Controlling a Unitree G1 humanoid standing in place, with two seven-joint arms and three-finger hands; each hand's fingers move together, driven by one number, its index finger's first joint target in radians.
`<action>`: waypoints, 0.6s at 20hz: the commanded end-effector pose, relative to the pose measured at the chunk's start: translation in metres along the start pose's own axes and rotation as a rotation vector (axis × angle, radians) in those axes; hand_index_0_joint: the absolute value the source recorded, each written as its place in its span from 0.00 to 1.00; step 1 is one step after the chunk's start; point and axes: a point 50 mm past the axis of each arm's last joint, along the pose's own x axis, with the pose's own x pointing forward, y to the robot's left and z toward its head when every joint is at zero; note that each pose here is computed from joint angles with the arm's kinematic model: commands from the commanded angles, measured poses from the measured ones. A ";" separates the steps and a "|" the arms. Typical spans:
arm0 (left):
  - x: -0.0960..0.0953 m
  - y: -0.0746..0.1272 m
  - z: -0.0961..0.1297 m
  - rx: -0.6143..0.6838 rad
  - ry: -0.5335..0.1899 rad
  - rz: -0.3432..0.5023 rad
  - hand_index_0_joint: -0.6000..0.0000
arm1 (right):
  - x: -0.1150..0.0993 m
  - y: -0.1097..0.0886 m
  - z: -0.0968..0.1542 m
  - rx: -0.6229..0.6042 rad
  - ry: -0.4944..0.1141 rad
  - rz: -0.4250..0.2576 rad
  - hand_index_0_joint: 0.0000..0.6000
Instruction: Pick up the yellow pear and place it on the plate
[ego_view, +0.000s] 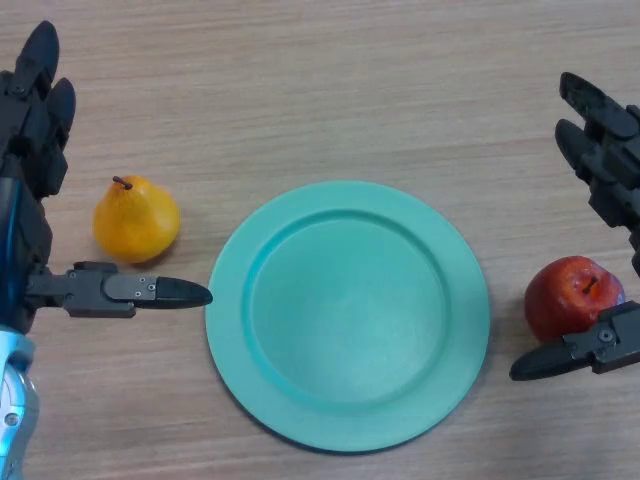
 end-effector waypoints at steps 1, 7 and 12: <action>0.002 0.015 0.034 0.058 -0.195 0.025 1.00 | -0.004 -0.011 0.028 -0.109 -0.183 -0.049 0.00; 0.009 0.022 0.023 0.129 -0.192 0.066 1.00 | -0.004 -0.013 0.029 -0.128 -0.186 -0.067 0.00; 0.032 0.045 -0.003 0.193 -0.156 0.148 1.00 | -0.009 -0.016 0.029 -0.120 -0.203 -0.091 0.00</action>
